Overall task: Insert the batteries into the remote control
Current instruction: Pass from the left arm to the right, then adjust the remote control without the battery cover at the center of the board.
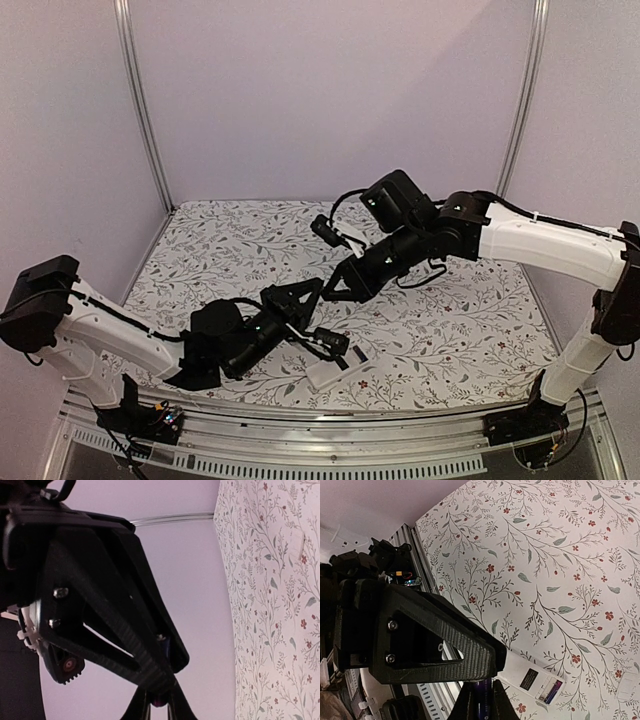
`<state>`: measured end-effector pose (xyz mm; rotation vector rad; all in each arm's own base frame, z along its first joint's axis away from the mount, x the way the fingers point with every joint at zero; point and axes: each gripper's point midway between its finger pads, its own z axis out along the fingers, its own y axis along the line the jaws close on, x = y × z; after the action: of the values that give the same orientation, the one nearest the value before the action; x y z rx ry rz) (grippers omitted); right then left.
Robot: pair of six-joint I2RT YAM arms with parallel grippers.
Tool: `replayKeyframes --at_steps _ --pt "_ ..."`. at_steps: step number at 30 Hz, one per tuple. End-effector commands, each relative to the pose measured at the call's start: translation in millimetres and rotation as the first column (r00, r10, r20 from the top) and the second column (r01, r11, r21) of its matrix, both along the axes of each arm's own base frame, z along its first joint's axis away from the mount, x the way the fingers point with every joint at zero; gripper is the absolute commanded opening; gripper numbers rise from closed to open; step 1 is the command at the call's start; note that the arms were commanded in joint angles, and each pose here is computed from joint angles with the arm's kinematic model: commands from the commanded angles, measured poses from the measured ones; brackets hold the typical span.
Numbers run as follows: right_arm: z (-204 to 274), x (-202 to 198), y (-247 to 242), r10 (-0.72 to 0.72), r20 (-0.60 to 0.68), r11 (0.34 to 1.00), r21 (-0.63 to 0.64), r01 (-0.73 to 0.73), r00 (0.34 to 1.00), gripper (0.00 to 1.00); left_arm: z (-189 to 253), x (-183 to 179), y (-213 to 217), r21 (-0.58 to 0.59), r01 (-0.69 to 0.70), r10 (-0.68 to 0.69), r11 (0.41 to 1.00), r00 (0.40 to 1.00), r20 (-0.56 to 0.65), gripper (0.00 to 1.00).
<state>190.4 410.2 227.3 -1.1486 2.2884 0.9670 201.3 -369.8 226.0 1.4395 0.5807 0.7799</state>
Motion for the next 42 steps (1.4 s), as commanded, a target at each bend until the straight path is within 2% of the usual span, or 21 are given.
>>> replayKeyframes --at_steps 1,2,3,5,6,8,9,12,14,19,21,26,34,42 --pt "-7 14 -9 -0.088 0.015 0.995 -0.041 0.089 0.996 0.0 4 6 -5 -0.104 -0.033 0.018 0.994 0.99 -0.143 0.37" --pt "-14 16 -16 -0.112 0.004 0.992 -0.061 0.112 0.994 0.0 -3 11 -6 -0.12 -0.06 0.032 0.991 0.974 -0.225 0.57" --pt "-22 19 -23 -0.145 -0.017 0.986 -0.081 0.143 0.989 0.0 -11 14 -8 -0.127 -0.083 0.039 0.988 0.948 -0.315 0.68" --pt "-40 23 -40 -0.206 -0.051 0.971 -0.132 0.198 0.977 0.0 -30 14 -10 -0.149 -0.116 0.024 0.982 0.86 -0.51 0.77" --pt "-50 24 -49 -0.243 -0.07 0.96 -0.162 0.23 0.967 0.0 -39 10 -14 -0.191 -0.134 -0.021 0.972 0.765 -0.643 0.78" --pt "-72 22 -67 -0.299 -0.082 0.932 -0.241 0.272 0.951 0.0 -56 1 -16 -0.197 -0.171 -0.064 0.965 0.578 -0.814 0.79" --pt "-83 20 -76 -0.324 -0.08 0.914 -0.284 0.29 0.943 0.0 -67 -7 -14 -0.178 -0.186 -0.075 0.966 0.459 -0.885 0.79" --pt "-111 11 -92 -0.375 -0.122 0.874 -0.376 0.307 0.919 0.0 -93 -31 -14 -0.152 -0.205 -0.121 0.967 0.156 -0.98 0.8" --pt "-123 6 -95 -0.393 -0.147 0.862 -0.403 0.308 0.908 0.0 -111 -42 -12 -0.116 -0.235 -0.113 0.965 0.028 -0.993 0.8" --pt "-140 -3 -89 -0.414 -0.196 0.853 -0.424 0.304 0.889 0.0 -152 -36 9 -0.016 -0.384 -0.082 0.923 -0.157 -0.984 0.8" --pt "-144 -7 -80 -0.399 -0.209 0.859 -0.426 0.284 0.893 0.0 -164 -33 15 0.015 -0.421 -0.08 0.907 -0.206 -0.975 0.78" --pt "-167 -12 -70 -0.389 -0.234 0.846 -0.475 0.244 0.891 0.0 -181 -33 20 0.042 -0.441 -0.064 0.896 -0.223 -0.973 0.77" --pt "-178 -10 -55 -0.373 -0.25 0.845 -0.49 0.215 0.893 0.0 -184 -30 27 0.026 -0.464 -0.074 0.885 -0.196 -0.978 0.77" --pt "-191 -8 -60 -0.398 -0.237 0.806 -0.552 0.214 0.886 0.0 -181 -23 31 0.015 -0.482 -0.075 0.876 -0.167 -0.983 0.77"
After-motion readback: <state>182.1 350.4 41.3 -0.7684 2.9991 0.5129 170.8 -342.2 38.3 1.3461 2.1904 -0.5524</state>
